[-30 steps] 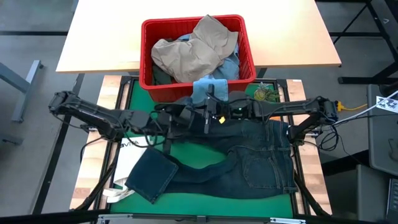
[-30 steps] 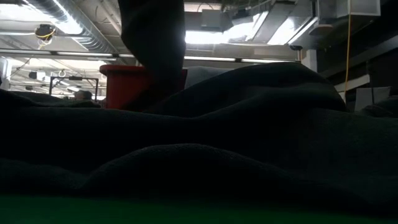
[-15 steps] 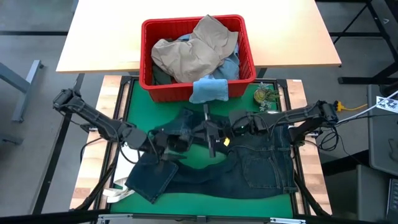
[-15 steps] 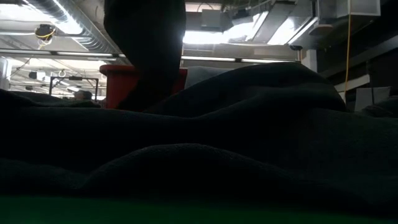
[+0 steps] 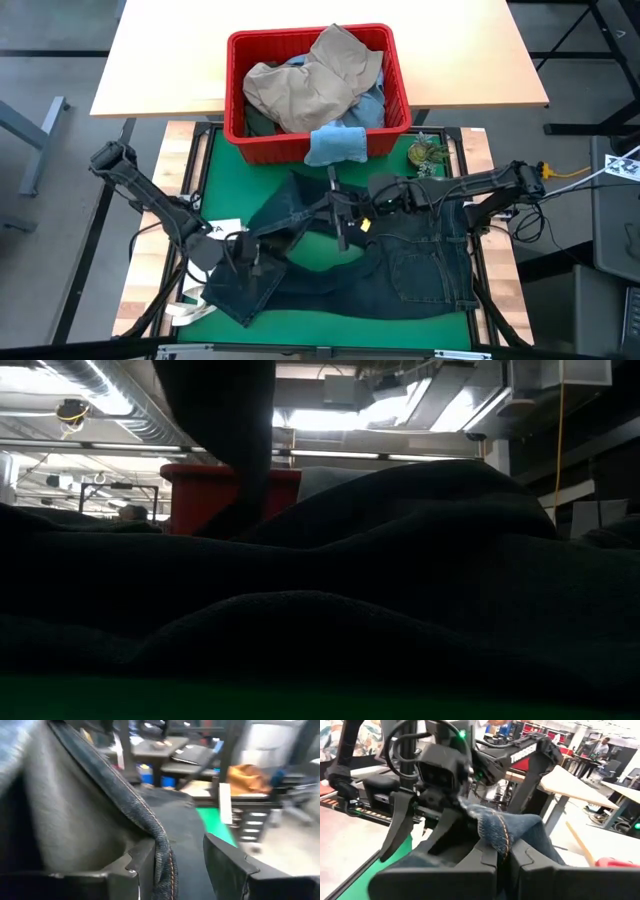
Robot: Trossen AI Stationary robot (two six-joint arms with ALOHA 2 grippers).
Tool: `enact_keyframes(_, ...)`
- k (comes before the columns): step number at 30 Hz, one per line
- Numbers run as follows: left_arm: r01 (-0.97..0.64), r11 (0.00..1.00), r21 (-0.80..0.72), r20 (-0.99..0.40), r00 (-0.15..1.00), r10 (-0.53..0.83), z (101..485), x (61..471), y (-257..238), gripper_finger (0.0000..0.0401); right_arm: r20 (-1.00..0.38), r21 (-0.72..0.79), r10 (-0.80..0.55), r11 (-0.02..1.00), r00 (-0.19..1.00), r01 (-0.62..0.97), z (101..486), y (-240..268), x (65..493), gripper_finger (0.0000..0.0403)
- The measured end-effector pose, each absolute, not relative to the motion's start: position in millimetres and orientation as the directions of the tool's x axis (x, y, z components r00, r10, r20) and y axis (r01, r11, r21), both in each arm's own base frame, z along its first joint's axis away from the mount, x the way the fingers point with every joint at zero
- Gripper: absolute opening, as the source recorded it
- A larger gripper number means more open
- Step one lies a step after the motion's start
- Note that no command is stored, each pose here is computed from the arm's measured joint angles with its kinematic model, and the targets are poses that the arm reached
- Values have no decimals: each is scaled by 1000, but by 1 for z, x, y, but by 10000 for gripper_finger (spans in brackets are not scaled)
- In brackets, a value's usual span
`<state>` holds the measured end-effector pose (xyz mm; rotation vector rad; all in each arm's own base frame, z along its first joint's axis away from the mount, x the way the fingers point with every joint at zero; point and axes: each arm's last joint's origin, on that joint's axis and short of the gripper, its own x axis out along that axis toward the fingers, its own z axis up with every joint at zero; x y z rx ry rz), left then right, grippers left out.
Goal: Fold Laundry from Bin
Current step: Fold the dark blue pants
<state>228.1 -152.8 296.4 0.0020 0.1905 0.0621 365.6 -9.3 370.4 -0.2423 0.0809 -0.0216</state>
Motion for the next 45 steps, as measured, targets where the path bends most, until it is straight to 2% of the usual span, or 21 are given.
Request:
enact_keyframes(4,-178,976,124,-131,972,194,306,227,-142,148,-116,-242,-50,970,992,21,367,-10,365,4)
enact_keyframes(8,-210,962,175,-11,976,216,327,224,-134,148,-142,-259,-167,958,976,126,364,-13,364,5)
enact_keyframes(13,-128,973,191,130,986,105,349,218,-130,148,-147,-273,-286,932,947,239,363,-25,363,5)
enact_keyframes(17,-66,979,193,165,986,35,356,214,-129,148,-132,-266,-335,919,933,293,364,-40,362,5)
enact_keyframes(25,-83,968,236,190,981,38,362,209,-125,149,-135,-239,-361,916,923,323,364,-60,360,5)
enact_keyframes(35,-92,970,226,346,938,8,383,201,-112,149,-137,-206,-392,909,910,361,357,-78,363,5)
enact_keyframes(40,-61,987,149,309,951,12,379,207,-105,149,-110,-190,-393,910,913,369,355,-80,367,5)
enact_keyframes(45,-53,992,112,119,992,39,359,216,-99,149,-70,-175,-394,909,916,378,359,-80,368,5)
